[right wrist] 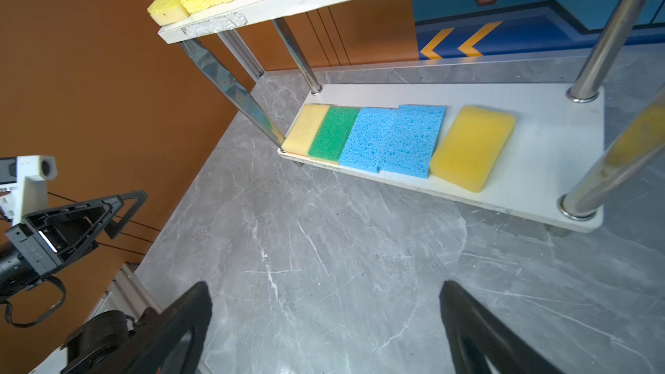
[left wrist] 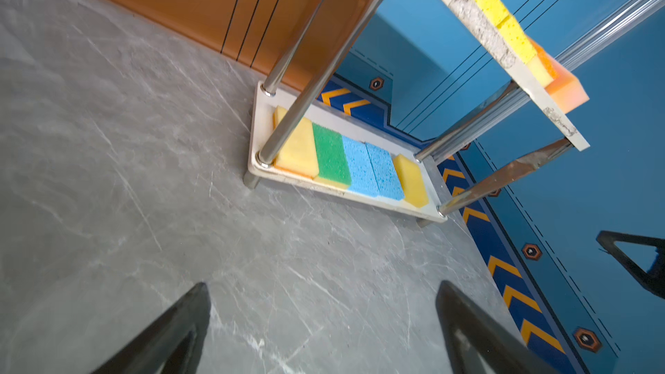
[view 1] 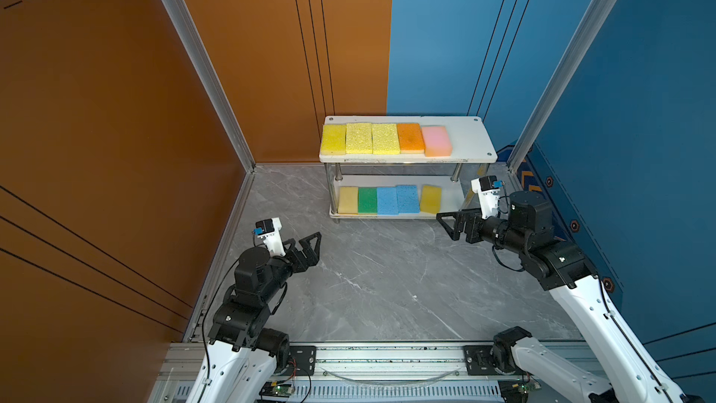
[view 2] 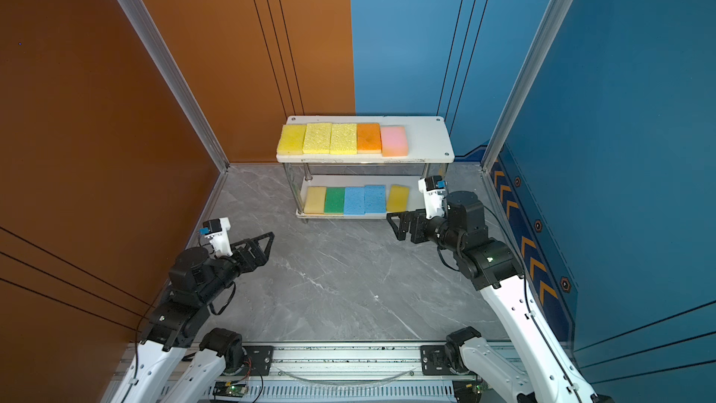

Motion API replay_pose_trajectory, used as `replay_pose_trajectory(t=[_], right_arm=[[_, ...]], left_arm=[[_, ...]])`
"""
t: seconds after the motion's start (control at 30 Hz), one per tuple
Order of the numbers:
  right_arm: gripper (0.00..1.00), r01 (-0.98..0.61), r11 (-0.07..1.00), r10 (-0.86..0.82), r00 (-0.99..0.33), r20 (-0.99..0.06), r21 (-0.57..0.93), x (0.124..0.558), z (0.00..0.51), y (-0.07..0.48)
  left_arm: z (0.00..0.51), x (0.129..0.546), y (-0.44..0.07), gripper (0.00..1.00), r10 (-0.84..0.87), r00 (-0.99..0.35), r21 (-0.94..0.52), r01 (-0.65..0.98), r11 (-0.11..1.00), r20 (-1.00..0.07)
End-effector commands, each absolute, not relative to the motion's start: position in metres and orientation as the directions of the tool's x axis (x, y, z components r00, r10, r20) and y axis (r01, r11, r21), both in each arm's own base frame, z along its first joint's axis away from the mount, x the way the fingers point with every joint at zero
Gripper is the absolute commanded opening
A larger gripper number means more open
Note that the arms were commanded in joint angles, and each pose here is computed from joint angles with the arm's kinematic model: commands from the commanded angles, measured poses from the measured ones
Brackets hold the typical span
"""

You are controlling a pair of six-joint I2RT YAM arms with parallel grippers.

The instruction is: Place and organize the cleaning sponges onto the shelf

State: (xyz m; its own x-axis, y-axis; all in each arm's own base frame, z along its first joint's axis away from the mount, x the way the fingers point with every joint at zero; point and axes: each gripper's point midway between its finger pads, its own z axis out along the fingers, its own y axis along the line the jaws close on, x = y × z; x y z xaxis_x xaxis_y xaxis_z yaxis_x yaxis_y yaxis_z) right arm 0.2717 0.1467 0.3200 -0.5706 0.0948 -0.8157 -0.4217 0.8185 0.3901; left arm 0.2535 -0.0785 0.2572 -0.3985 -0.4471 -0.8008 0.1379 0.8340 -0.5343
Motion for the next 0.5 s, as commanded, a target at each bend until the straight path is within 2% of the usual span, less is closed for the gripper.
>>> replay_pose_trajectory(t=[0.0, 0.13, 0.23, 0.47], right_arm=[[1.00, -0.478, 0.832, 0.030, -0.469, -0.883, 0.282, 0.287, 0.321, 0.141], [1.00, -0.440, 0.847, 0.146, -0.351, -0.925, 0.300, 0.300, 0.343, 0.124], [1.00, -0.351, 0.880, 0.223, -0.289, -0.931, 0.320, 0.309, 0.360, 0.098], [1.00, -0.210, 0.936, 0.220, -0.282, -0.934, 0.284, 0.321, 0.343, 0.051]], left_arm=[[0.301, 0.287, -0.075, 0.98, -0.379, -0.170, -0.409, 0.213, 0.887, -0.910], [0.318, 0.312, -0.080, 0.98, -0.261, -0.144, -0.288, 0.220, 0.932, -0.954], [0.340, 0.319, -0.091, 0.98, -0.151, -0.096, -0.172, 0.282, 0.944, -0.984], [0.338, 0.326, -0.088, 0.98, 0.053, -0.049, 0.038, 0.260, 0.965, -0.997]])
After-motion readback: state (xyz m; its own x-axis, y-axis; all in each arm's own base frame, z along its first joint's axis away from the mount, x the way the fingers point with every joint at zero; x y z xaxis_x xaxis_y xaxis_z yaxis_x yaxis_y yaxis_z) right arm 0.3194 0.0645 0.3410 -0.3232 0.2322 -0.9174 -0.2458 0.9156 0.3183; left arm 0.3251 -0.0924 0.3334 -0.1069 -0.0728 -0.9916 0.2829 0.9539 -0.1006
